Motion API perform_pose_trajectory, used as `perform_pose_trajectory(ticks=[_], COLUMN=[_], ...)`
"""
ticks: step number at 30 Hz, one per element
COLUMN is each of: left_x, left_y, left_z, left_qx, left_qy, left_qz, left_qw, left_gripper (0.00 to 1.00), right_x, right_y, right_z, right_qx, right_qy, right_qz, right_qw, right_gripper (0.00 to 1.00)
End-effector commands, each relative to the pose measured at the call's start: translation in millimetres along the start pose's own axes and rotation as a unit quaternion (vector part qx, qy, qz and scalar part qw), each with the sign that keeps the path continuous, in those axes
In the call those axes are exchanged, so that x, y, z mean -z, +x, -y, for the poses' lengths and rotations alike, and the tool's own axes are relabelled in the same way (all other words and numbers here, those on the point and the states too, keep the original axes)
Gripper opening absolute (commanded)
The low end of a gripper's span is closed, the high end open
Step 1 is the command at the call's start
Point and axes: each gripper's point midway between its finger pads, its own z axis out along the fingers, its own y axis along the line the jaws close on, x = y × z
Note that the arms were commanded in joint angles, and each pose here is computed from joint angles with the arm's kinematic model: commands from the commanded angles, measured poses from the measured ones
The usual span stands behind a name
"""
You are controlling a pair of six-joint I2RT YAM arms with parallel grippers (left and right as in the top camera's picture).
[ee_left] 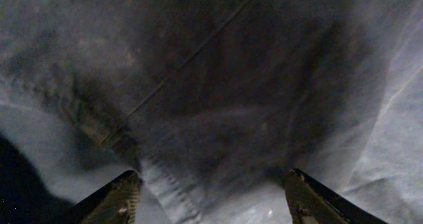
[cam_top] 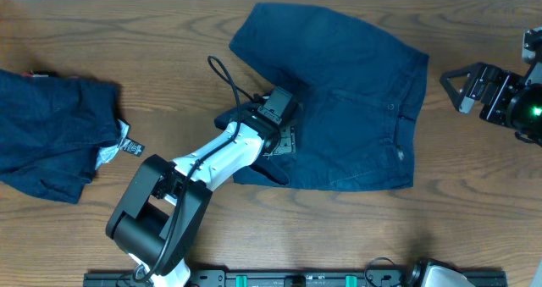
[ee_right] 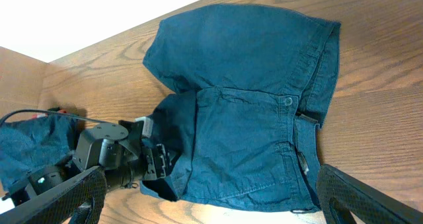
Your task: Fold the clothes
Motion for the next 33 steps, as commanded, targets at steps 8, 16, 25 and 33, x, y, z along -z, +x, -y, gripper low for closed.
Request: perform_pose_trajectory(ticks=[8,16,25,33], left_x=[-27.3,-29.7,-31.0,1.0], left_y=[26.0,9.2,3.3,-10.8], left_z=[-24.8,-20.0,-15.5,-6.1], left_qx=[0.009,0.014,0.015,0.015], left_qy=[-0.056,-0.046,-0.036,-0.015], left_qz=[-0.051,-0.016,-0.005,0.021], left_qw=[0.997,0.999,0.999,1.0], left_gripper=[0.72,0.31,0.06,0.06], right_x=[2.7,2.7,2.7,2.7], right_y=[-0.3,-0.2,-1.0,-2.3], right_z=[-4.6,-4.6,-4.7,-4.9], right_qx=[0.018,0.018,0.019,0.021], right_qy=[-0.003,-0.003,-0.003,-0.004], right_qz=[0.0,0.0,0.002,0.004], right_qw=[1.0,1.0,1.0,1.0], right_gripper=[0.99,0.99,0.99,0.99])
